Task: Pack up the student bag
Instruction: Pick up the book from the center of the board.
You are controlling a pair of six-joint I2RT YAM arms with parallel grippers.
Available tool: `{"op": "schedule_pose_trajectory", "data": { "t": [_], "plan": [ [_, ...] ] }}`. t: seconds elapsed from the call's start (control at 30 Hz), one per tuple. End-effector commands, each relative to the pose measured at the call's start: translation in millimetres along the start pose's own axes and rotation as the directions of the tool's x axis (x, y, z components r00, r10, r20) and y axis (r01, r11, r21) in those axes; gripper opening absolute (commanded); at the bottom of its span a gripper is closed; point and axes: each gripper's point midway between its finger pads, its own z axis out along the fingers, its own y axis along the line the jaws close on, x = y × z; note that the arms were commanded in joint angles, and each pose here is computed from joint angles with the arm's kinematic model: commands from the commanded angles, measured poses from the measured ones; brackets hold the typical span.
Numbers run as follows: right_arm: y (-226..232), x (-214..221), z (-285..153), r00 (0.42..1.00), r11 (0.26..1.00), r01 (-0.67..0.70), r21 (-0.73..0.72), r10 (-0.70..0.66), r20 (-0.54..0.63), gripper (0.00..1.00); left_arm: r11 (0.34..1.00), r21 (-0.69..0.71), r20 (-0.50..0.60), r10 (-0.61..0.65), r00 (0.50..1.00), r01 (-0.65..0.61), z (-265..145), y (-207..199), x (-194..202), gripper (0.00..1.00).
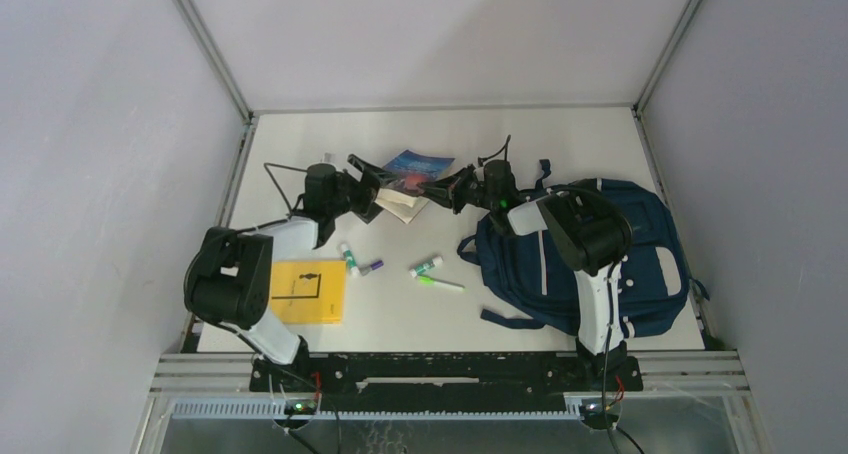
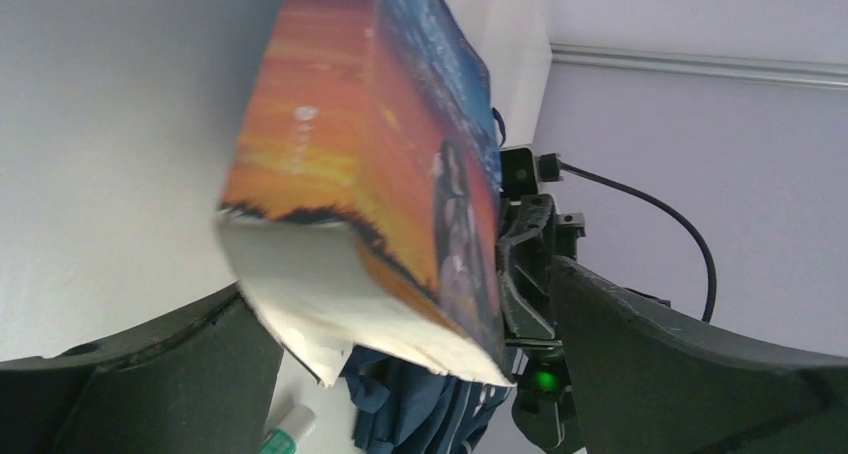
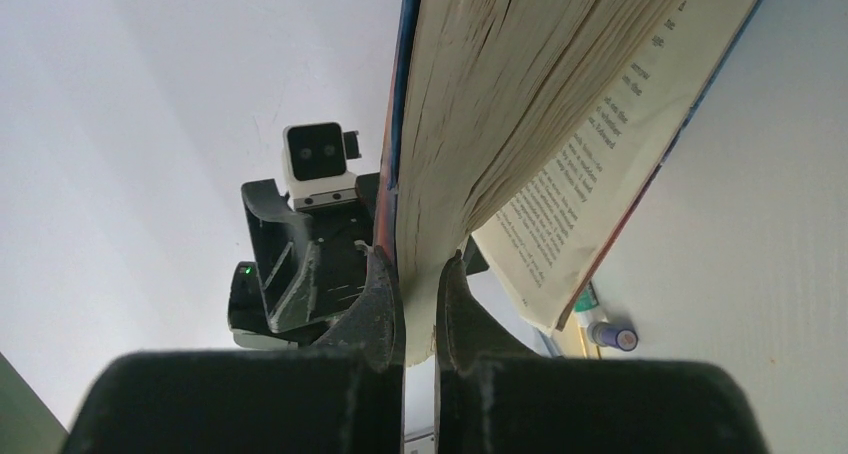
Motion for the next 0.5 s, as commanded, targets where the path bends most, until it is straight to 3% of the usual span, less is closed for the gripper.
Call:
{"op": "schedule_pose_trajectory", "data": {
  "t": [0.0, 0.17, 0.33, 0.37, 0.4, 0.47],
  "plan": [
    [66, 19, -8, 0.992, 0.970, 0.102, -0.220, -0.115, -0.047, 0.00, 0.992, 0.118, -0.006, 0.037, 0.999, -0.036, 6, -44, -3, 0.98],
    [59, 19, -7, 0.993, 0.977, 0.092, -0.193, -0.104, -0.053, 0.00, 0.989, 0.137, -0.025, 0.055, 0.998, -0.051, 4, -49, 2, 0.76],
    [49, 27, -7, 0.986, 0.980, 0.134, -0.144, -0.147, -0.082, 0.00, 0.988, 0.133, -0.032, 0.085, 0.996, -0.080, 5, -51, 2, 0.24],
    [50, 31, -9, 0.981, 0.978, 0.157, -0.136, -0.170, -0.093, 0.03, 0.986, 0.139, -0.032, 0.097, 0.995, -0.092, 5, -54, 1, 0.09],
    [51, 34, -13, 0.975, 0.975, 0.185, -0.125, -0.198, -0.101, 0.16, 0.985, 0.139, -0.029, 0.108, 0.994, -0.103, 5, -56, -1, 0.02],
    [48, 36, -22, 0.963, 0.967, 0.248, -0.059, -0.252, -0.095, 0.35, 0.983, 0.137, -0.022, 0.129, 0.991, -0.125, 3, -60, -5, 0.00]
  ]
}}
